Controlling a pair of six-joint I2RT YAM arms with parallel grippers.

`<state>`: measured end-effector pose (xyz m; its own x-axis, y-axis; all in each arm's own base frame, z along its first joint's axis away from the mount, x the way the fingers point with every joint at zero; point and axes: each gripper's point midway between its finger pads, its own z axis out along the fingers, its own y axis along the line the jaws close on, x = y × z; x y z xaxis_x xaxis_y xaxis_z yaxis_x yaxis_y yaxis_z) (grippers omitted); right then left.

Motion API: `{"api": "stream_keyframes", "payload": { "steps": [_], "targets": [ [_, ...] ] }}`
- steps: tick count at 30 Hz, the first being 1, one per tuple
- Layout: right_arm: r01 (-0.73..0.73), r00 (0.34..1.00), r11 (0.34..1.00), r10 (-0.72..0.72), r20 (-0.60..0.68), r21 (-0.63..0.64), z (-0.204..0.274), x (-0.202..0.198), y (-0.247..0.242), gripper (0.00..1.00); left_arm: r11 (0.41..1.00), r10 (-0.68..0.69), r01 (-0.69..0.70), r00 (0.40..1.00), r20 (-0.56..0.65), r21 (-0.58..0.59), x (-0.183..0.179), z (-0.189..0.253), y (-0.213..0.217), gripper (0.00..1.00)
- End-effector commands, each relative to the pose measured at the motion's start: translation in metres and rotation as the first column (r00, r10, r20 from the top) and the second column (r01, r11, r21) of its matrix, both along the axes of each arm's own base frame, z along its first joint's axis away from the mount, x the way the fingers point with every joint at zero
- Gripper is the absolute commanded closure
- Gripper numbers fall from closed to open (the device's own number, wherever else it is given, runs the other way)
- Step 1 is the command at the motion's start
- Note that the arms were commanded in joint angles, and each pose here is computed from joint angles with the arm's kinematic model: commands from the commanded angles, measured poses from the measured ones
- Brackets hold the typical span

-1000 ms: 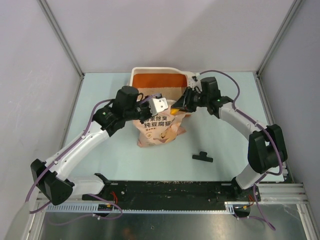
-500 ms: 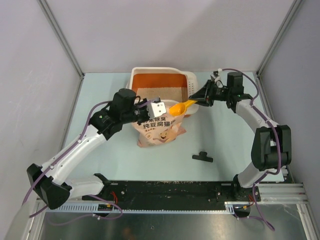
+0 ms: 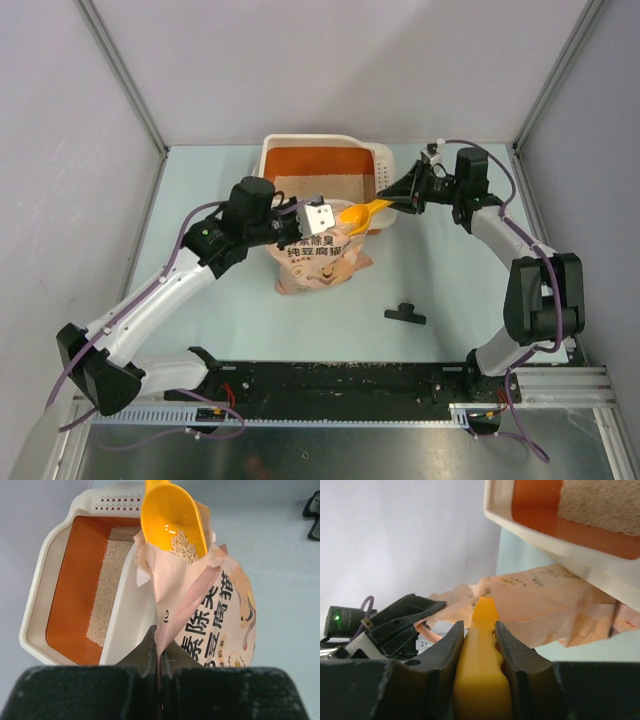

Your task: Fill the litter box with clean litter

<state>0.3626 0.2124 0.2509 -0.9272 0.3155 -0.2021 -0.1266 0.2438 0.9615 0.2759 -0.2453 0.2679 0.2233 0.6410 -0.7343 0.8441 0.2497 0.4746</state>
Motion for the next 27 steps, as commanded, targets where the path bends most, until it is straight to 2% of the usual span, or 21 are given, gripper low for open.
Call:
{"api": "stream_keyframes", "payload": {
  "steps": [1, 4, 7, 10, 15, 27],
  "targets": [
    [-0.049, 0.989, 0.997, 0.041, 0.14, 0.06, 0.047, -0.004, -0.005, 1.0, 0.998, -0.025, 0.027, 0.999, 0.044, -0.055, 0.004, 0.025, -0.011, 1.0],
    [0.015, 0.995, 1.0, -0.015, 0.097, 0.007, 0.031, 0.003, -0.024, 1.0, 0.998, -0.028, 0.031, 0.998, 0.051, -0.052, 0.006, 0.026, -0.013, 1.0],
    [-0.034, 0.996, 0.999, 0.034, 0.086, -0.004, 0.01, 0.006, 0.004, 1.0, 0.998, -0.027, 0.029, 0.999, 0.041, -0.048, 0.008, 0.023, -0.015, 1.0],
    [-0.037, 0.995, 0.999, 0.034, 0.091, 0.038, 0.019, 0.011, -0.003, 1.0, 0.998, -0.026, 0.029, 0.998, 0.052, -0.054, 0.009, 0.029, -0.015, 1.0],
    [-0.01, 0.999, 0.999, 0.009, 0.049, 0.035, 0.014, 0.013, -0.018, 1.0, 0.999, -0.029, 0.031, 0.998, 0.05, -0.042, 0.008, 0.023, -0.013, 1.0],
    [-0.002, 0.997, 0.999, -0.001, 0.075, 0.051, 0.033, 0.008, -0.034, 1.0, 1.0, -0.015, 0.016, 0.996, 0.087, -0.004, 0.007, 0.018, -0.003, 1.0]
  ]
}}
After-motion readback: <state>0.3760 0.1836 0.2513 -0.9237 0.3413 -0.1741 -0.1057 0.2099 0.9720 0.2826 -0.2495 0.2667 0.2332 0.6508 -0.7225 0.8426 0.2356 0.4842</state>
